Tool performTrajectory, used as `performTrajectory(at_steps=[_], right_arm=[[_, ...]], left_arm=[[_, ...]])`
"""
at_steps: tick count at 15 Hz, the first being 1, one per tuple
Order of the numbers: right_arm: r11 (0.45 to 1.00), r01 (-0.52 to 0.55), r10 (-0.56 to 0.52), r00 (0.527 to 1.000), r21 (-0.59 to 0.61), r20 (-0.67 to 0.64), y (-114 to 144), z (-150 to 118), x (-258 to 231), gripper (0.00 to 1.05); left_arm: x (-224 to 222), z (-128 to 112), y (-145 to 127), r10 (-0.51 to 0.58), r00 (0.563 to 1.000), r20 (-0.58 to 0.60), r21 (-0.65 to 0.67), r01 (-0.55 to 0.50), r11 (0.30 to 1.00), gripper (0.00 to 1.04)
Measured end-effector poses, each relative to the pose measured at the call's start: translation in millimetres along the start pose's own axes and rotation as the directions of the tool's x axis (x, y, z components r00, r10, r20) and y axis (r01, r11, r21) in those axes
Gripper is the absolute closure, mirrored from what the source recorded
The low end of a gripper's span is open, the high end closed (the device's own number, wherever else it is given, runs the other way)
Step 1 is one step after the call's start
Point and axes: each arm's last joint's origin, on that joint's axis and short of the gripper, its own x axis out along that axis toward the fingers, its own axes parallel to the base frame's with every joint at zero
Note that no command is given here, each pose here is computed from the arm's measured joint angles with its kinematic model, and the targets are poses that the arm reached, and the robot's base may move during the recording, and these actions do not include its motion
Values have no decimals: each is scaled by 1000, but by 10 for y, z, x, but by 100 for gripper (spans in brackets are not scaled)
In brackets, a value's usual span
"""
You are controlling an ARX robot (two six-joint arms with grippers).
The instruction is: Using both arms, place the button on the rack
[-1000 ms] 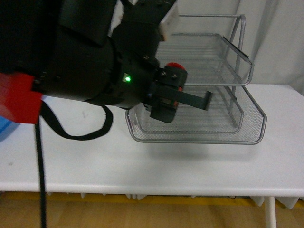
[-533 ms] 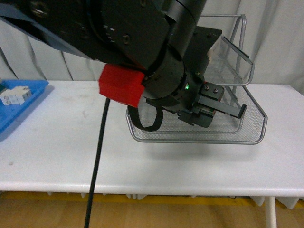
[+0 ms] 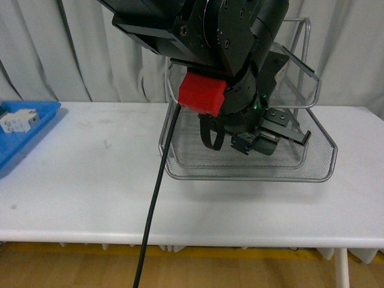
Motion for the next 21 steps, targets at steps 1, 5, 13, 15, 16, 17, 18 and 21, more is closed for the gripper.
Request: performTrajectory(at_steps=[1, 5, 13, 15, 16, 17, 18, 21], right_arm=[[1000, 0, 0, 1000, 0, 0, 0, -1, 0, 6], [1000, 0, 0, 1000, 0, 0, 0, -1, 0, 6], [1000, 0, 0, 1000, 0, 0, 0, 0, 0, 6], [1000, -2, 2, 1000, 0, 0, 0, 0, 0, 6], [1000, -3, 3, 1000, 0, 0, 1, -1, 0, 6], [1000, 0, 0, 1000, 0, 0, 0, -1, 0, 6], [1000, -2, 2, 1000, 0, 0, 0, -1, 0, 6], [1000, -3, 3, 1000, 0, 0, 1, 0, 0, 6]], left_arm=[[3, 7, 18, -8, 1000, -3, -22, 8, 1000, 45], [-124, -17, 11, -55, 998, 40, -79, 58, 995, 5], [-1673, -468, 181, 28, 902, 431, -127, 30, 991, 7], [-2085, -814, 292, 346, 725, 595, -308, -192, 932, 22], [-2277, -1137, 441, 482, 642, 596, -411, -273, 870, 33], [-2433, -1524, 620, 580, 590, 562, -481, -337, 809, 46], [-2487, -1795, 670, 611, 586, 533, -499, -365, 786, 59], [-2567, -2147, 688, 577, 612, 541, -473, -346, 810, 98]])
